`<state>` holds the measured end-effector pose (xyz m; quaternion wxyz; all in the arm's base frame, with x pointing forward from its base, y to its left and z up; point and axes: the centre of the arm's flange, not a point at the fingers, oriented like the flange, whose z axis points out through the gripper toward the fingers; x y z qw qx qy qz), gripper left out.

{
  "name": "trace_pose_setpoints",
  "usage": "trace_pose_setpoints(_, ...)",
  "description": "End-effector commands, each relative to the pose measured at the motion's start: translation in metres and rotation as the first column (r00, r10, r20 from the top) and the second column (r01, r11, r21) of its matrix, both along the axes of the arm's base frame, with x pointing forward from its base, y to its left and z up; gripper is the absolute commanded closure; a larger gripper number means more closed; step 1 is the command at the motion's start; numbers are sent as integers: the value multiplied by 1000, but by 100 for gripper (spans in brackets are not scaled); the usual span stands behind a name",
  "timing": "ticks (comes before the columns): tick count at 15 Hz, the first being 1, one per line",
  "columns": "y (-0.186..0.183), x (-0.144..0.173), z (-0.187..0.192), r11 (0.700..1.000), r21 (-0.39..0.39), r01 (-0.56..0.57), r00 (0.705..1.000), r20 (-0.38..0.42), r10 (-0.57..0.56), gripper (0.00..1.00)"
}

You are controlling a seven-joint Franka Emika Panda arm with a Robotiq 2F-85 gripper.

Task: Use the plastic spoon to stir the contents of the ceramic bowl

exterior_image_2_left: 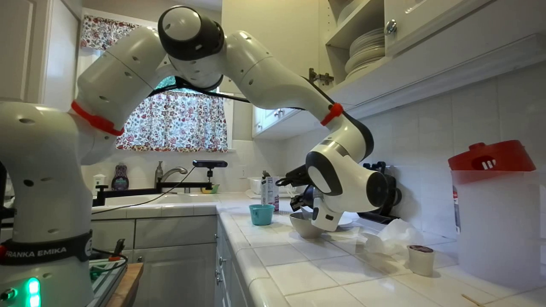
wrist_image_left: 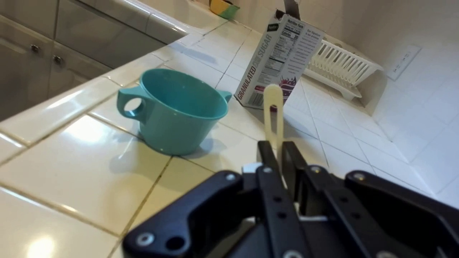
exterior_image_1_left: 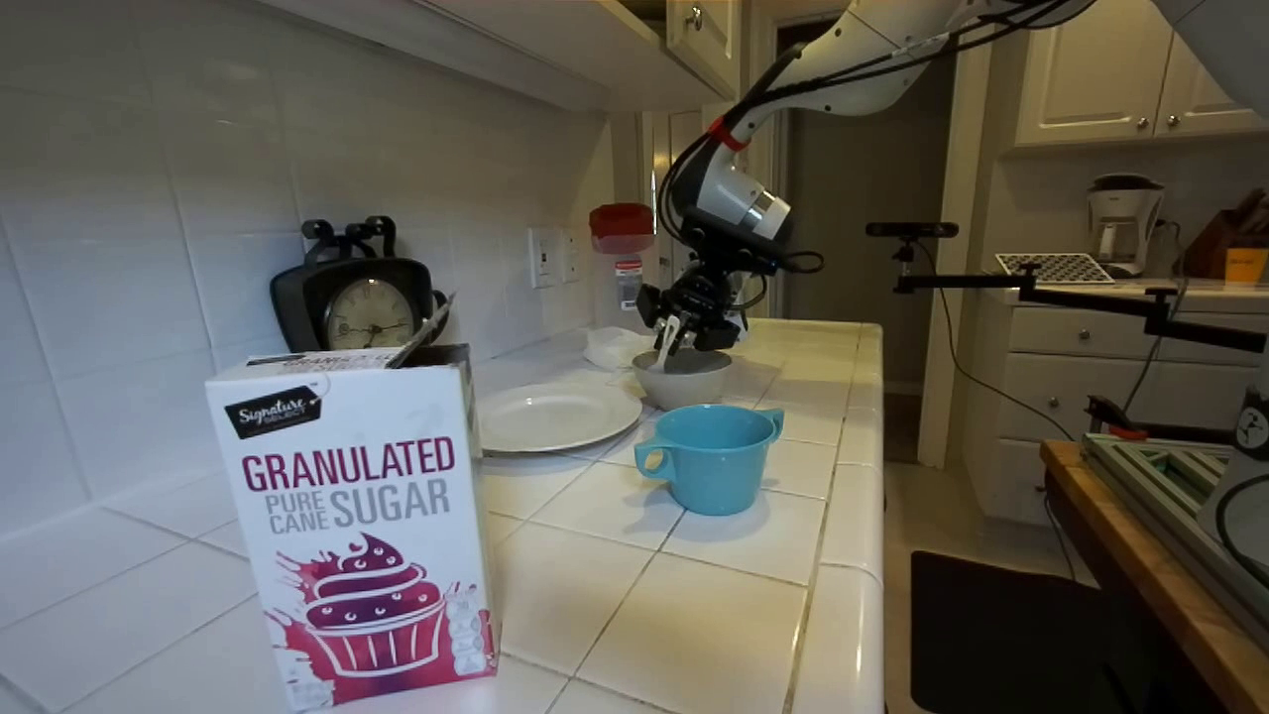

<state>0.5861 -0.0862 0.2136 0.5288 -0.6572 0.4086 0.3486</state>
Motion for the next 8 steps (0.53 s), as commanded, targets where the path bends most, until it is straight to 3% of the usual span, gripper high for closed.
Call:
trace_pose_setpoints(1, 4, -4, -3, 1000, 30, 0, 1000, -17, 1, 97)
trace_pose_setpoints(8, 19, -39, -11, 995, 92, -22, 998, -59, 27, 97)
